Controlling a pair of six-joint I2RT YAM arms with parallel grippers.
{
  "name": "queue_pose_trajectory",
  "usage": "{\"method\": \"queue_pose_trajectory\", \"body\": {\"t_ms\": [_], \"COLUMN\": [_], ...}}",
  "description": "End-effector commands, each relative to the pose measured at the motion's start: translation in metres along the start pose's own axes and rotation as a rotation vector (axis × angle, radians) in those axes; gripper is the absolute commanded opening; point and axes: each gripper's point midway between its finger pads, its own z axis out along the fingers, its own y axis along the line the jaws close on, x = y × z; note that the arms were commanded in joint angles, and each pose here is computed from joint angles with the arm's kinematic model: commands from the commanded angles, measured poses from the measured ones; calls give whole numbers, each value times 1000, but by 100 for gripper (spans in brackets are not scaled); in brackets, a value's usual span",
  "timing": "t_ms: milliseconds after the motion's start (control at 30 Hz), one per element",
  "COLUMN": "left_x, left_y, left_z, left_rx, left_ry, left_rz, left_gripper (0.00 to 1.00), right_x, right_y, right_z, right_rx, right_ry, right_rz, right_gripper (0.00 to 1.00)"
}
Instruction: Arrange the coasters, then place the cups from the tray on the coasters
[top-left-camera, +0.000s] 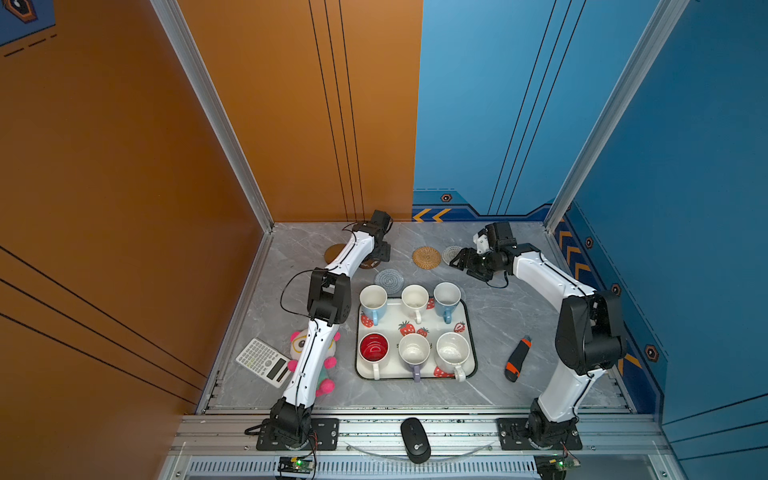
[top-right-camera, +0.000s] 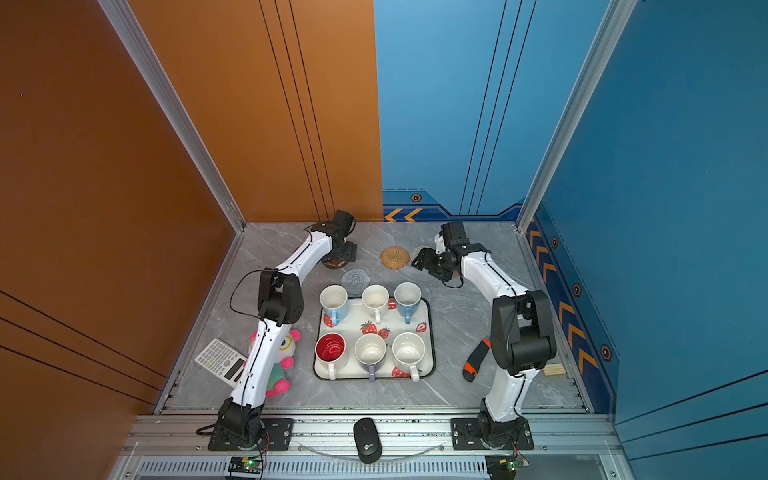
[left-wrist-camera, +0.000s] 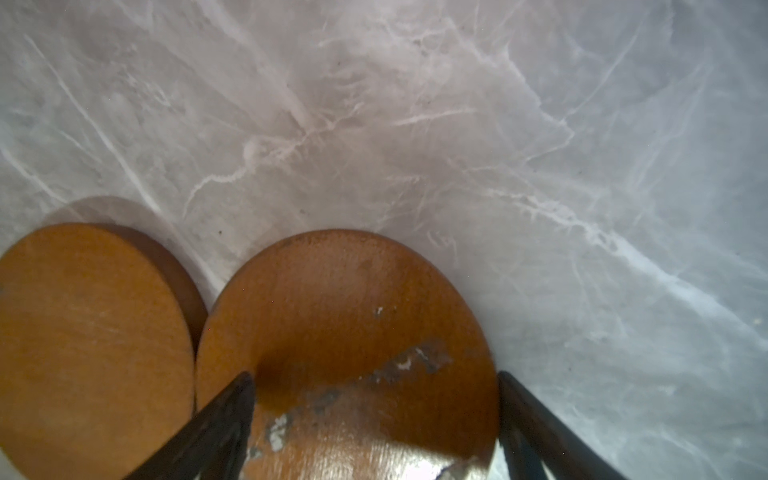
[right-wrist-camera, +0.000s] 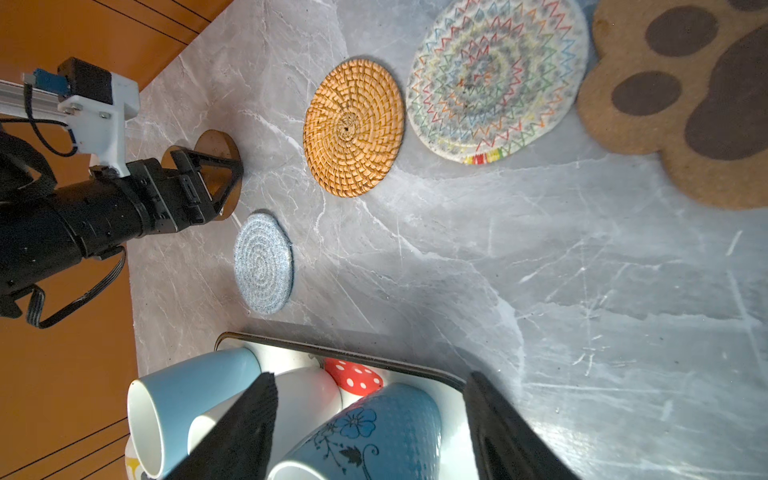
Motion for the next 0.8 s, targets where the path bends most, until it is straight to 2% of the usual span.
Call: {"method": "queue_pose_trajectory", "body": {"t_ms": [0, 267, 467, 633, 767], "left_x": [13, -43, -50, -19, 19], "left_y": [5, -15, -27, -44, -58], "left_z": [-15, -85, -140, -159, -154], "left_rx": [11, 76, 115, 226, 310], "left_ry": [69, -133, -199, -126, -17], "left_rz": [-4, 9, 84, 143, 164], "left_gripper": [89, 91, 88, 60, 37], "right_x": [3, 2, 3, 3, 3], "right_y": [5, 9, 10, 10, 9], "right_z": [-1, -7, -11, -11, -10], "right_rx": [-19, -27, -28, -32, -35], "right_ry": [-3, -15, -23, -29, -33], "right_rz": [0, -9, -11, -6, -4], "right_gripper": [70, 71, 71, 70, 68]}}
